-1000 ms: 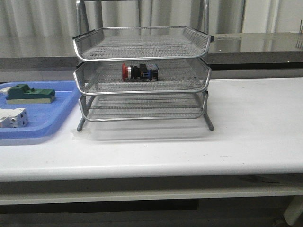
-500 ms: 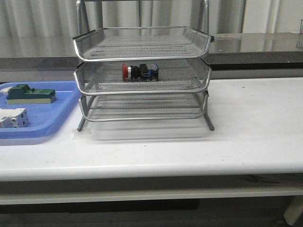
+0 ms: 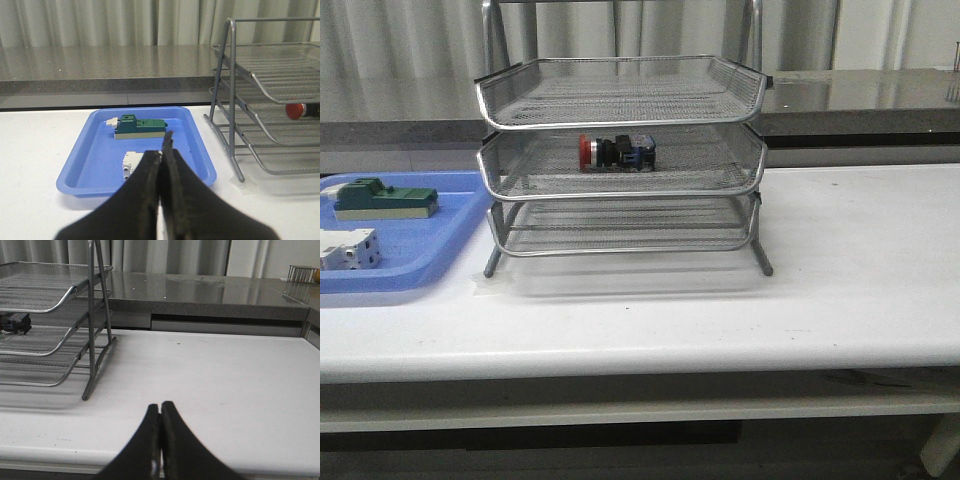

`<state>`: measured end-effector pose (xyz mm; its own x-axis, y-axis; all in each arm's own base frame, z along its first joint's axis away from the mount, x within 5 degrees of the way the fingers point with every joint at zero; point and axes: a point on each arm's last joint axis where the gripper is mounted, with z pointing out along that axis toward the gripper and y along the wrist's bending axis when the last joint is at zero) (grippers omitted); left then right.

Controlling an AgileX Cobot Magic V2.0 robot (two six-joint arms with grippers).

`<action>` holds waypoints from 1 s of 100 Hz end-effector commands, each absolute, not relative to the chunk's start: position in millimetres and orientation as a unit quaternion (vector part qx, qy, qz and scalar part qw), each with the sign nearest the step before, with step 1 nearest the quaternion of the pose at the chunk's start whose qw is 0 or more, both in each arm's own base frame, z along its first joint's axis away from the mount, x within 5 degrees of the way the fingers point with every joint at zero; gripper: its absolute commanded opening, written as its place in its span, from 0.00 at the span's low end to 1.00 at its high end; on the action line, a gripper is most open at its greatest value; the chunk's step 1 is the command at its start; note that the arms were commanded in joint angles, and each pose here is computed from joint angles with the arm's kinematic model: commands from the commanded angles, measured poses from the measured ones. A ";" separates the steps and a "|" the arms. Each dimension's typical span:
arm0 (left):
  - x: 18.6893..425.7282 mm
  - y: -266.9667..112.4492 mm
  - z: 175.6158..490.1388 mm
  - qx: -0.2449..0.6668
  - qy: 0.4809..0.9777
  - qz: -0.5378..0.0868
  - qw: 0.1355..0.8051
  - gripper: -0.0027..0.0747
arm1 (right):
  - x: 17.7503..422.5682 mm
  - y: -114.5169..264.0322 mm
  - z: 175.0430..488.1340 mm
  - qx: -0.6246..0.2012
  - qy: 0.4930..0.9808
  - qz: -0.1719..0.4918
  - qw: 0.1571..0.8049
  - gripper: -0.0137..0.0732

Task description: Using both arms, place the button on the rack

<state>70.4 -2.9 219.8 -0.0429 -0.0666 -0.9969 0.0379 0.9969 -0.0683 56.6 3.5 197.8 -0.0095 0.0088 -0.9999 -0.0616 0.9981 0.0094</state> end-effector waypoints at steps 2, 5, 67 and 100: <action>67.8 -3.3 227.7 -0.009 0.681 -0.045 0.731 0.01 | 55.1 3.3 205.9 -0.016 0.673 0.026 0.739 0.08; 66.5 -3.3 225.1 -0.009 0.679 -0.046 0.733 0.01 | 55.1 3.3 205.9 -0.016 0.673 0.026 0.739 0.08; 54.5 -2.8 206.9 0.003 0.659 -0.034 0.752 0.01 | 55.1 3.3 205.9 -0.016 0.673 0.026 0.739 0.08; 54.5 -2.8 206.9 0.002 0.659 -0.035 0.751 0.01 | 55.1 3.3 205.9 -0.016 0.673 0.026 0.739 0.08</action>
<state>56.1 -2.3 209.6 0.0599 -0.0322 -0.9977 0.0431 0.9986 -0.0296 56.6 3.5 197.8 -0.0095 0.0088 -0.9999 -0.0616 0.9981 0.0094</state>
